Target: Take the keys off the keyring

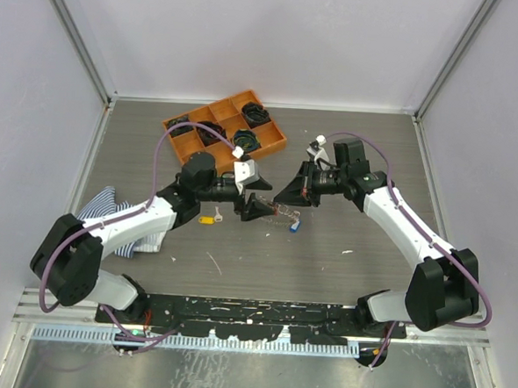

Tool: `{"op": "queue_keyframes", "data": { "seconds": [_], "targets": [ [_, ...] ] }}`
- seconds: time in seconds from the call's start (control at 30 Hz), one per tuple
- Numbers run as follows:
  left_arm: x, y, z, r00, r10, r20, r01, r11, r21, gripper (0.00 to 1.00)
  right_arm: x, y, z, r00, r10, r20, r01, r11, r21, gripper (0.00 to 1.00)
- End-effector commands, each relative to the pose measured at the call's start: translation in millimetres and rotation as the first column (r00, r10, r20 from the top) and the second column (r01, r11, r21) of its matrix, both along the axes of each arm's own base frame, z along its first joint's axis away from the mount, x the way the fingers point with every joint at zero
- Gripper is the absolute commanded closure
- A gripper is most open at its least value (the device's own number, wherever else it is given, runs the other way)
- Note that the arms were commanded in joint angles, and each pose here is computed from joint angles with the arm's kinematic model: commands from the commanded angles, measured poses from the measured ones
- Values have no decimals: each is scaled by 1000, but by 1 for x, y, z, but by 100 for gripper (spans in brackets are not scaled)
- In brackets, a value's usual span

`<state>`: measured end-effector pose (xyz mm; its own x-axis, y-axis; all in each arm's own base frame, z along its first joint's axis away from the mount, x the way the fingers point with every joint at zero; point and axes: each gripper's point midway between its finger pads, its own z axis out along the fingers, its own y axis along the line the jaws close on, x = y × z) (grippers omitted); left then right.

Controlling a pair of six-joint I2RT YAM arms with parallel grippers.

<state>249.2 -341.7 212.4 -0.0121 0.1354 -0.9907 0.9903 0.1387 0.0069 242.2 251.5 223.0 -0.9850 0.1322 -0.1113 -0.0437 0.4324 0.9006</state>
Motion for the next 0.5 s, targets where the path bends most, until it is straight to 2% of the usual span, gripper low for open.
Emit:
{"op": "queue_keyframes", "data": {
  "seconds": [0.0,0.2,0.37,0.47],
  "targets": [
    [6,-9,30,998,-28,54,31,998,-60,34,-3,3,21,998,25,61,-29,998,62,99],
    [4,-13,24,998,-56,10,56,997,-59,43,-3,3,23,998,27,62,-31,997,68,99],
    [3,-12,16,999,-53,-10,52,998,-45,45,-4,3,25,997,30,68,-35,997,74,99],
    [4,-11,18,999,-47,-6,46,998,-46,49,-4,3,24,997,30,68,-35,997,74,99]
  ]
}}
